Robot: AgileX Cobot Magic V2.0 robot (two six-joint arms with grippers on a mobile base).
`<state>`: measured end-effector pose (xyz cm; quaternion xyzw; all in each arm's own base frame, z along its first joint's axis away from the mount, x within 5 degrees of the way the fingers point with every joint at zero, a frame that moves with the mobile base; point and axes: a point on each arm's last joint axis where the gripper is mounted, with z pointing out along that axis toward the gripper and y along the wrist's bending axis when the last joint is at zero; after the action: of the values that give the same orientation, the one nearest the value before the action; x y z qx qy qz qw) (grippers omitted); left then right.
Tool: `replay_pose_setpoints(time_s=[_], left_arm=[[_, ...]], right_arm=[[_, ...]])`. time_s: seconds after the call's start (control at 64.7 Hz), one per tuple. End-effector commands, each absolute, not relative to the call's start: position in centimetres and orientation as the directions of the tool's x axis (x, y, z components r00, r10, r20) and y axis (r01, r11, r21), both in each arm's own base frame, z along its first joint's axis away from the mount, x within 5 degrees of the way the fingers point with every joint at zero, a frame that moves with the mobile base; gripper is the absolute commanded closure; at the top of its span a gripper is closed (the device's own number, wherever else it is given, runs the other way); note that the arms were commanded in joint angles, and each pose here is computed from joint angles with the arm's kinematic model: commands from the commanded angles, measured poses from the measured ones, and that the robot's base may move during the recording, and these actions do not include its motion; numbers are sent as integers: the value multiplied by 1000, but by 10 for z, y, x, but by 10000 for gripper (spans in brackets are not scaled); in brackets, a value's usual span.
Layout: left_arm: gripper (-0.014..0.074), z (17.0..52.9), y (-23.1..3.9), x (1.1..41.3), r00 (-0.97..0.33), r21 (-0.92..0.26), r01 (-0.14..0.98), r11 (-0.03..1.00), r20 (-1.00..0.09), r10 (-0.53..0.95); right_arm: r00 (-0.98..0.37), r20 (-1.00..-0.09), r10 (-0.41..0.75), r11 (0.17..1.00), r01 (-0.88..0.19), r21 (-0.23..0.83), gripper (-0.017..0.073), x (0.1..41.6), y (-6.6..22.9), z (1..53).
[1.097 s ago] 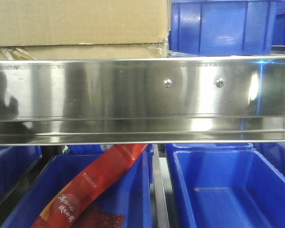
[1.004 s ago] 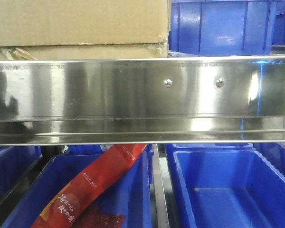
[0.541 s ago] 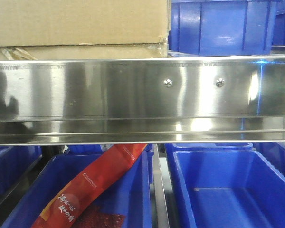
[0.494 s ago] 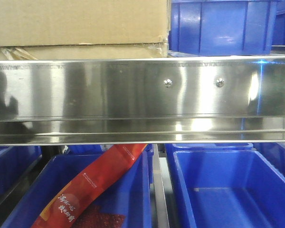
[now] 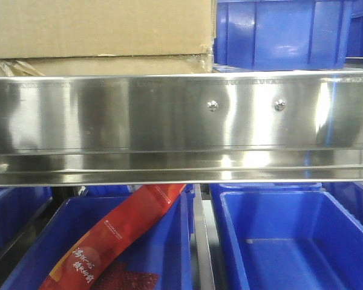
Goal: Grab carton from right shelf to conveyor
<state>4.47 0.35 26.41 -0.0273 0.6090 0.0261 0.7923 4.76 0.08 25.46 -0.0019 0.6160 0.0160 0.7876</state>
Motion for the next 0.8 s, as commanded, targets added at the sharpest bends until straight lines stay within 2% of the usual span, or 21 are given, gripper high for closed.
replay_pose_setpoints(time_s=[0.0, 0.077, 0.232, 0.309, 0.402, 0.494, 0.618, 0.788], left_arm=[[571, 297, 2, 33, 288, 33, -81, 996, -956, 55], [498, 328, 3, 24, 255, 68, -98, 993, -963, 91], [270, 388, 4, 19, 168, 78, -109, 991, -981, 96], [163, 410, 4, 26, 143, 74, -106, 992, -986, 89], [70, 428, 5, 38, 131, 72, -104, 992, -988, 86], [23, 445, 4, 52, 156, 50, -75, 996, -986, 61], [22, 460, 0, 73, 86, 4, -9, 1000, -996, 5], [22, 483, -7, 107, -44, 6, 63, 998, -999, 8]], right_arm=[[261, -965, 26, 999, -40, 16, 590, 39, 2, 279], [267, -963, 25, 999, -51, 12, 470, 33, 3, 303], [301, -953, 26, 999, -52, 11, 102, 32, 3, 341], [301, -953, 27, 998, -54, 11, -9, 36, 3, 356], [295, -955, 29, 998, -57, 13, 1, 44, 3, 372], [267, -962, 66, 996, -71, 48, 0, 58, 4, 390], [197, -963, 185, 972, -183, 149, 0, 75, 12, 417], [30, -985, 170, 916, -373, 146, 0, 110, 40, 459]])
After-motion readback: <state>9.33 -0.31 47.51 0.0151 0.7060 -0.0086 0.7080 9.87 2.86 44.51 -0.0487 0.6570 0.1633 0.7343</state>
